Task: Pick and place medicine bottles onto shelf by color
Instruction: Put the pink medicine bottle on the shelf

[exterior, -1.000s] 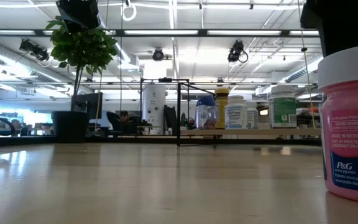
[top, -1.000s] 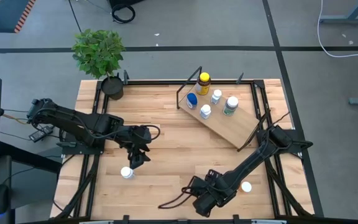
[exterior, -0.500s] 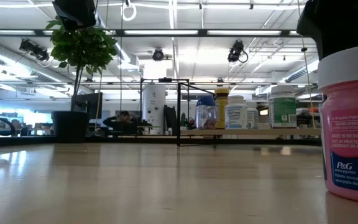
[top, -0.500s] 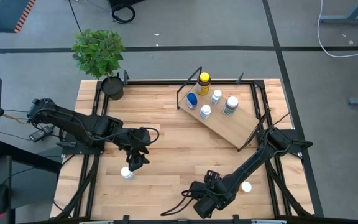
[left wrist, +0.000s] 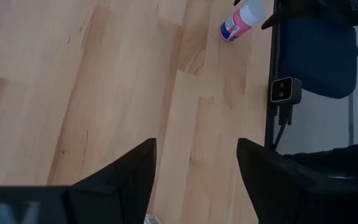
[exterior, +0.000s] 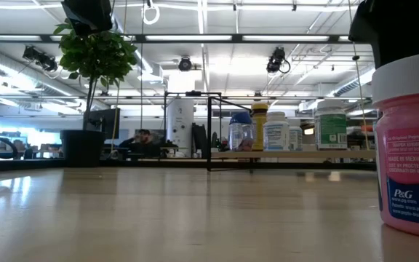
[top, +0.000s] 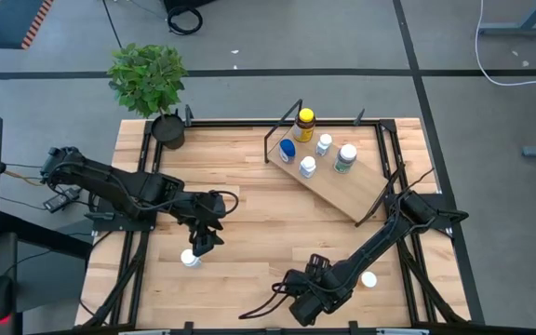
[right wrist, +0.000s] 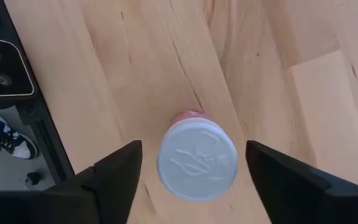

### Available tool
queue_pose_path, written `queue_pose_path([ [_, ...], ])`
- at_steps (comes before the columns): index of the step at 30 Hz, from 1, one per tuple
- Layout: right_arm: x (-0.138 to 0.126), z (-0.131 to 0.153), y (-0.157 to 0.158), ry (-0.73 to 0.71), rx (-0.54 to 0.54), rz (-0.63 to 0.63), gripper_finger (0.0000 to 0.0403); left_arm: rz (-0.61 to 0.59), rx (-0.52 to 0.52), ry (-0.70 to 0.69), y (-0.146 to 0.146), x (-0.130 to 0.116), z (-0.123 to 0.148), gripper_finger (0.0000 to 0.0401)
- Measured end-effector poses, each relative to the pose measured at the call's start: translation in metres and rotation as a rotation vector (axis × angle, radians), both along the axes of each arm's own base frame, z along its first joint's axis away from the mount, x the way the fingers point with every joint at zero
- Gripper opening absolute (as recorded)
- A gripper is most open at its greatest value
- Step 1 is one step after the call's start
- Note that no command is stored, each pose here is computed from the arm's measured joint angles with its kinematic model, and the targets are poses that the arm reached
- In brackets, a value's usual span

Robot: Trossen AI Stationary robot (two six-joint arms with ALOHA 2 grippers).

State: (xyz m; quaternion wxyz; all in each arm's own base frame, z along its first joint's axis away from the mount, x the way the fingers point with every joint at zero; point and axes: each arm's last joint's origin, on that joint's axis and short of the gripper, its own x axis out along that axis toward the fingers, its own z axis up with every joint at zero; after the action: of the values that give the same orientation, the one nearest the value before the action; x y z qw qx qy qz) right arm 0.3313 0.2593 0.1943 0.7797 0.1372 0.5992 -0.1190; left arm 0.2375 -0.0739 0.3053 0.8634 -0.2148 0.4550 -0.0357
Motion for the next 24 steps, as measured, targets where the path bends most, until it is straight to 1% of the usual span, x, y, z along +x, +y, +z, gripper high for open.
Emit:
queue_pose_path([
  [8, 0.000, 0.000, -0.001, 0.004, -0.003, -0.004, 0.0229, 0.000, 0.000, 0.000, 0.000, 0.000, 0.000, 0.0231],
  [14, 0.004, 0.001, -0.011, 0.032, -0.010, -0.034, 0.0191, 0.000, 0.000, 0.000, 0.000, 0.000, 0.000, 0.0231],
  [16, 0.005, 0.002, -0.017, 0.049, -0.016, -0.063, 0.0185, 0.000, 0.000, 0.000, 0.000, 0.000, 0.000, 0.0231],
  [19, 0.006, 0.008, -0.027, 0.067, -0.024, -0.115, 0.0188, -0.004, 0.003, -0.001, 0.000, 0.000, 0.000, 0.0231],
  [22, 0.005, 0.017, -0.036, 0.108, -0.056, -0.148, 0.0196, -0.018, 0.017, -0.005, 0.000, 0.000, 0.000, 0.0231],
  [24, 0.001, 0.024, -0.042, 0.140, -0.104, -0.174, 0.0197, -0.019, 0.035, -0.011, 0.001, 0.000, 0.000, 0.0231],
])
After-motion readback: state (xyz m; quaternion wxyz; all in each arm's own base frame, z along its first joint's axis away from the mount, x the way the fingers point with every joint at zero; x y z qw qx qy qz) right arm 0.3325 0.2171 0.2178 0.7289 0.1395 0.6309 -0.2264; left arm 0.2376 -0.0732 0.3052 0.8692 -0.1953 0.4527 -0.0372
